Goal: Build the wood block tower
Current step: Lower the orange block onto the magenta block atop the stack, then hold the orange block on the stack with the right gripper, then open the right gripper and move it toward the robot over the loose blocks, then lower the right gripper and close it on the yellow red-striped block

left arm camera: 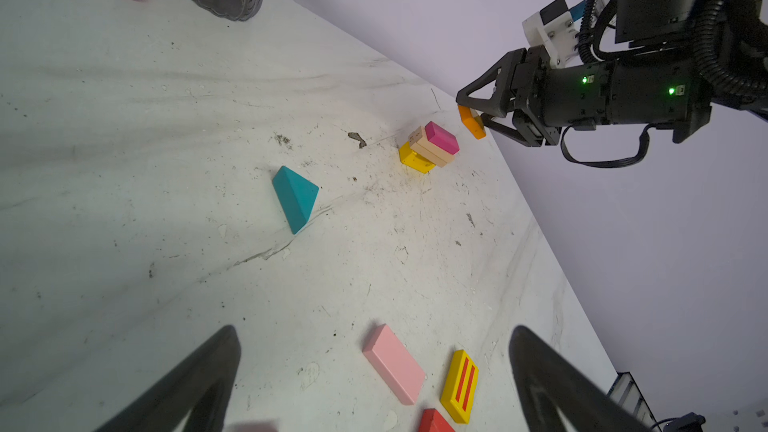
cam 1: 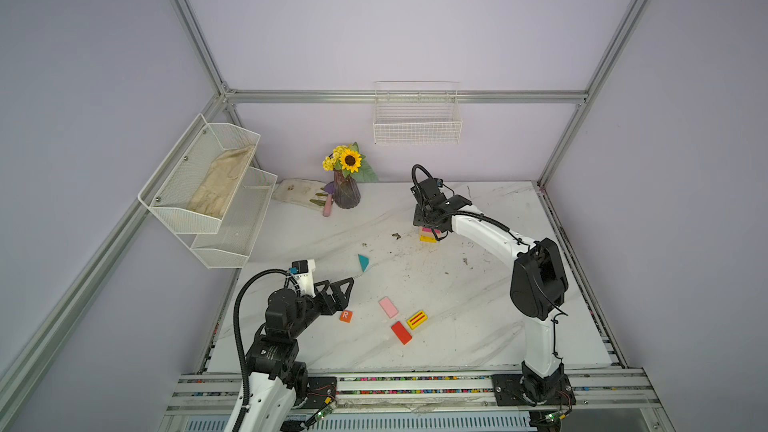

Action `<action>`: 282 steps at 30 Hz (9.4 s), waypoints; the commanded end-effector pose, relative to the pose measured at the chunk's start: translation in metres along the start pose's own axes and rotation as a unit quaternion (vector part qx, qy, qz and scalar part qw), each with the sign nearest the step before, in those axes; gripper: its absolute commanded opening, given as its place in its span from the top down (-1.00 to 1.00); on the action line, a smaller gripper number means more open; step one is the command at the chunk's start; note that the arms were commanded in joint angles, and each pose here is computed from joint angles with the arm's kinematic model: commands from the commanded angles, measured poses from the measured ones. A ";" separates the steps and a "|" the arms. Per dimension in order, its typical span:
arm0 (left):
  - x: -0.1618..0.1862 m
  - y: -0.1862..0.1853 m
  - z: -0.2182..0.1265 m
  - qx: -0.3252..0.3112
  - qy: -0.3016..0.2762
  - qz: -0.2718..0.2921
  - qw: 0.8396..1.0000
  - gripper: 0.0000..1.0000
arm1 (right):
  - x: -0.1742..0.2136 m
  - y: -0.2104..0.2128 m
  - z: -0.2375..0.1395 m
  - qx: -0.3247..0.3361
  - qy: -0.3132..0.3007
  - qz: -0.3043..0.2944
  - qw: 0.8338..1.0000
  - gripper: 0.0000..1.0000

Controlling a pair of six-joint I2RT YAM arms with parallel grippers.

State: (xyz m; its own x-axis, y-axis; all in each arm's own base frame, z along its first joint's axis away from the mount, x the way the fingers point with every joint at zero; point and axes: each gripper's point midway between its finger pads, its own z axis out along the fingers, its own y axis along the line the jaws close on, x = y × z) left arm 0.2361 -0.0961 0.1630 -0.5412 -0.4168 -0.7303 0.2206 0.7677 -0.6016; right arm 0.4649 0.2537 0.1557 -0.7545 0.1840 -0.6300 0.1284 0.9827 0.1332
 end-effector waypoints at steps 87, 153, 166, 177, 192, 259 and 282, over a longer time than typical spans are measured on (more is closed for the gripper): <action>0.004 0.007 0.011 -0.010 0.007 0.002 1.000 -1.00 | 0.012 -0.024 0.030 0.063 0.034 -0.011 0.997 -0.56; 0.007 0.008 0.014 -0.014 0.016 0.000 1.000 -0.99 | 0.016 -0.023 0.033 0.059 0.040 0.015 0.997 -0.54; 0.007 0.034 0.007 -0.102 0.026 -0.027 0.994 -0.99 | 0.016 -0.006 -0.061 -0.008 -0.034 -0.035 0.999 -0.74; -0.034 0.026 -0.054 -0.145 -0.099 -0.057 0.983 -0.99 | 0.039 -0.073 -0.135 -0.091 -0.174 -0.031 0.980 -0.95; -0.020 0.055 -0.052 -0.178 -0.129 -0.172 0.960 -0.99 | 0.128 -0.062 -0.105 -0.167 -0.075 -0.015 0.983 -0.95; -0.006 0.054 -0.041 -0.305 0.013 0.008 0.952 -1.00 | 0.308 -0.020 -0.075 -0.100 0.060 -0.277 0.954 -0.55; -0.001 0.046 -0.037 -0.279 0.023 0.006 0.960 -0.99 | 0.265 -0.005 -0.111 -0.140 -0.001 -0.205 0.969 -0.02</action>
State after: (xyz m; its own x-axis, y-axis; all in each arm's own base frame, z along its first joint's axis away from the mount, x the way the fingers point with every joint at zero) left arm 0.2087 -0.0315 0.1262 -0.6113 -0.3946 -0.6860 -0.2969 0.9179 -0.2634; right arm 0.1849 0.2928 0.0459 -0.7317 -0.2850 -0.6192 -0.3980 0.9161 0.0486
